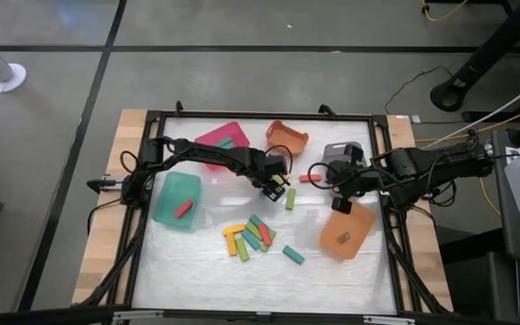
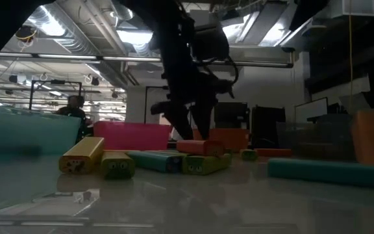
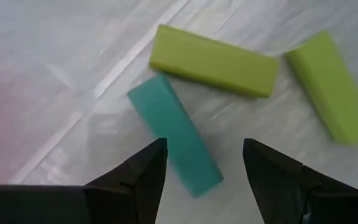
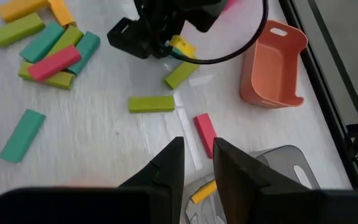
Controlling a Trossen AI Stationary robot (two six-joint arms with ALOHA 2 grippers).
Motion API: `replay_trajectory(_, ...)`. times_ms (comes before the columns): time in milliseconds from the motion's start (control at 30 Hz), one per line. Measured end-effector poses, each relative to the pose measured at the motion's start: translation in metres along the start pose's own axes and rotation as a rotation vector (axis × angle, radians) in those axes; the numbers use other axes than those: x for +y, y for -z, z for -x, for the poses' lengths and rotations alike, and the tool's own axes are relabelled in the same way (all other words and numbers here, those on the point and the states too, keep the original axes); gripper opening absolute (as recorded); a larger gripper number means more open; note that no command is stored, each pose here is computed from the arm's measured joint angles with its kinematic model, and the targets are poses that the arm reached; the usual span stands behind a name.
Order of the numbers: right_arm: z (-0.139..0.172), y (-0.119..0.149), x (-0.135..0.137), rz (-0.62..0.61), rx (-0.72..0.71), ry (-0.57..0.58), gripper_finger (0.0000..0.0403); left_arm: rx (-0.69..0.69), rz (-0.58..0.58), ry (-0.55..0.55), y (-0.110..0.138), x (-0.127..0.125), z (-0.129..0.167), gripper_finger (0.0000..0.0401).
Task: Sort blocks
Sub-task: Put the blue block into the pink bin
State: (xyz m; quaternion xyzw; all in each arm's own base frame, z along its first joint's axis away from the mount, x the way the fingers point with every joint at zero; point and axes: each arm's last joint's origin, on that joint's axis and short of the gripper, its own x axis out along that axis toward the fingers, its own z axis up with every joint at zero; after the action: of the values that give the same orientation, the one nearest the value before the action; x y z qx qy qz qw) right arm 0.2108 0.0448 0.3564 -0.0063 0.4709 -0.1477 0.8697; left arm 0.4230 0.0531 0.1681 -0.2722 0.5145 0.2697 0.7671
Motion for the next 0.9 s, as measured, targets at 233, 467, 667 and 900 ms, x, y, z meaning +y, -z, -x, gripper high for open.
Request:
replay_trajectory(233,0.000,-0.003,0.001,-0.013,-0.029,-0.016,0.0085,0.007,0.034,-0.032,0.011,0.010,-0.016,0.0198)
replay_trajectory(467,0.000,-0.004,0.002,-0.007,-0.039,-0.020,0.0085,0.022,0.009,-0.055,0.016,0.013,-0.021,0.0198)
replay_trajectory(667,0.000,-0.004,0.002,-0.007,-0.039,-0.020,0.0085,0.028,-0.043,-0.055,0.014,0.016,-0.021,0.0142)
replay_trajectory(900,0.000,-0.004,0.002,-0.129,-0.039,-0.024,0.0085,0.064,-0.084,-0.011,0.010,0.021,-0.017,0.0039)
